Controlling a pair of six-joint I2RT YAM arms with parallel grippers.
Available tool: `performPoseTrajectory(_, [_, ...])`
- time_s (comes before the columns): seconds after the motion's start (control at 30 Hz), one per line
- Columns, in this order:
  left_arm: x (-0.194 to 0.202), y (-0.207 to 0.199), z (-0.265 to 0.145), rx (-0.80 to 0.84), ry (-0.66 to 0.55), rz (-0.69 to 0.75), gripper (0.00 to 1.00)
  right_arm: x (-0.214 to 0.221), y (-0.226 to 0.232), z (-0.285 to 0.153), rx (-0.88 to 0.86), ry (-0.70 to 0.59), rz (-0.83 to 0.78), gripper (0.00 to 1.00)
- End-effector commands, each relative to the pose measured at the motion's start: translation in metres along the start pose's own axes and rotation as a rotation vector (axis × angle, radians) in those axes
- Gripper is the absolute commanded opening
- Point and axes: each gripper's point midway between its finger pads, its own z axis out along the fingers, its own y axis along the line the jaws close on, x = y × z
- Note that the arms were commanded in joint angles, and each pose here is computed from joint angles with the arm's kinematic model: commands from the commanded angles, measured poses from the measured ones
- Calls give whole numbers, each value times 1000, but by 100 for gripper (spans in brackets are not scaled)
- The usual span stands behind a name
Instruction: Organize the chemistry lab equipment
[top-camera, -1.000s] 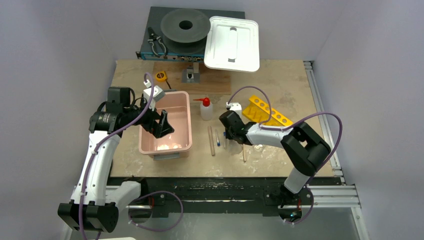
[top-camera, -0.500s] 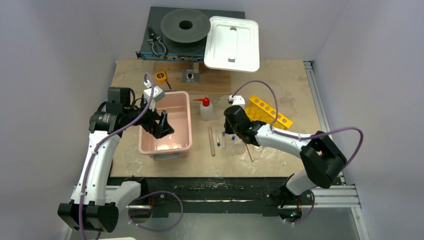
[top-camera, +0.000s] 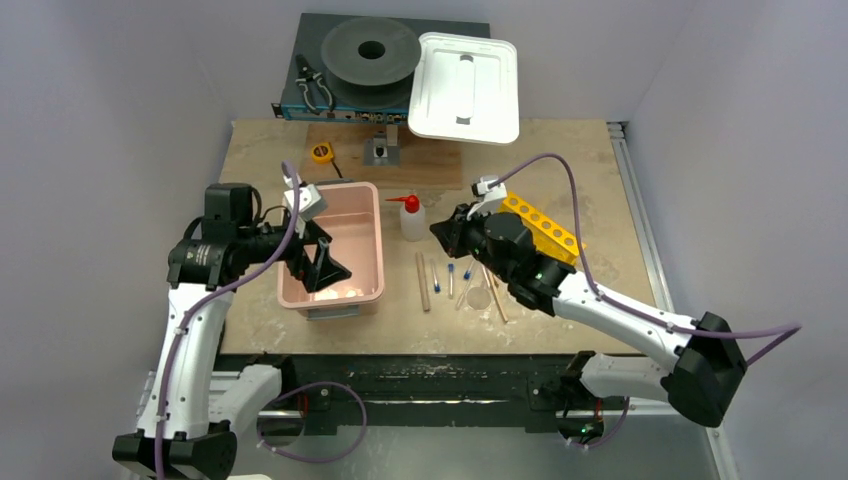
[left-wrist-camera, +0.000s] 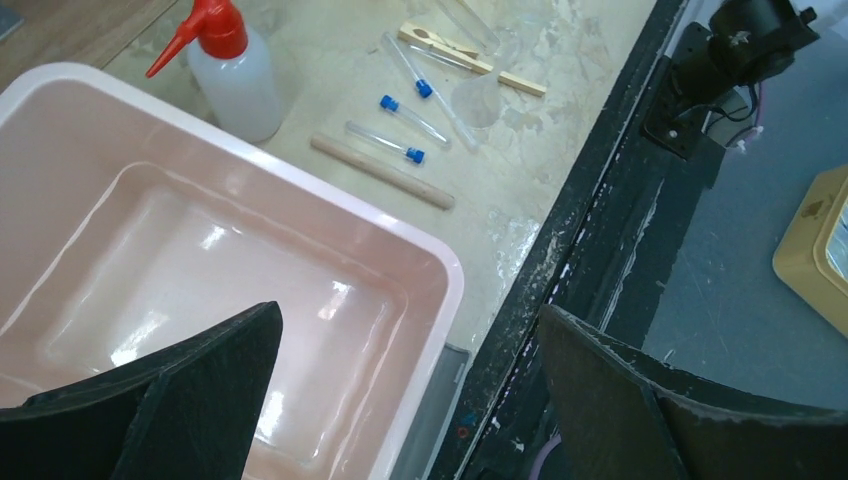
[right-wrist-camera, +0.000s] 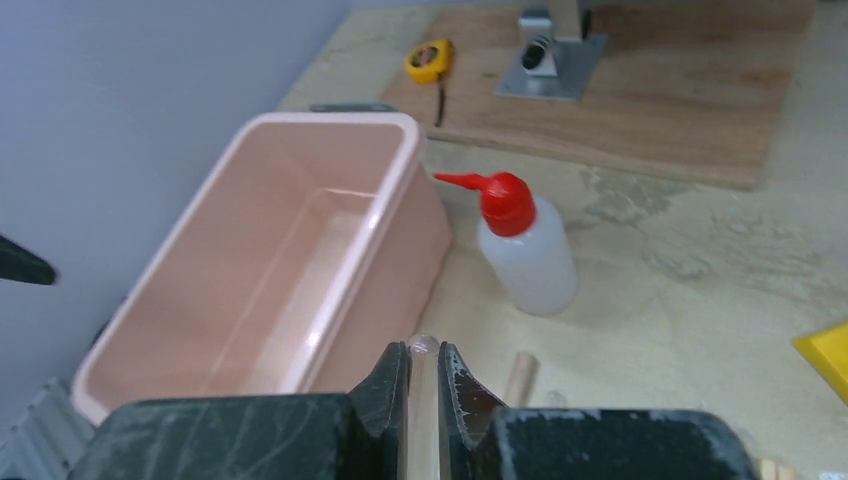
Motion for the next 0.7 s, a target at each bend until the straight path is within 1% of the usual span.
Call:
performPoseTrajectory(0.0, [-13,-26,-6,105,-62,68,100,-54,53,-23,-195,-187,-22,0])
performPoseTrajectory(0.07, [-18,-39,-5,175,-98,8,100,-69,71,-32,-247,-245,-33,0])
performPoseTrajectory(0.1, [-20,-45,-4,211,-118,-45,100,-75,80,-36,-269,-274,-37,0])
performPoseTrajectory(0.13, [-23,-48,-2,236,-144,-47,100,-81,89,-40,-293,-297,-36,0])
performPoseTrajectory(0.17, [-28,-50,1,249,-164,-93,100,-85,97,-43,-316,-317,-34,0])
performPoseTrajectory(0.27, [-40,-45,8,264,-222,-189,100,-97,123,-54,-371,-383,-32,0])
performPoseTrajectory(0.37, [-45,-45,12,305,-256,-242,100,-109,145,-64,-401,-467,-18,0])
performPoseTrajectory(0.47, [-50,-48,11,325,-272,-247,100,-117,166,-68,-420,-520,6,0])
performPoseTrajectory(0.6, [-57,-55,5,360,-292,-196,100,-114,184,-63,-417,-540,42,0])
performPoseTrajectory(0.67, [-59,-57,4,375,-302,-172,96,-112,194,-63,-426,-554,55,0])
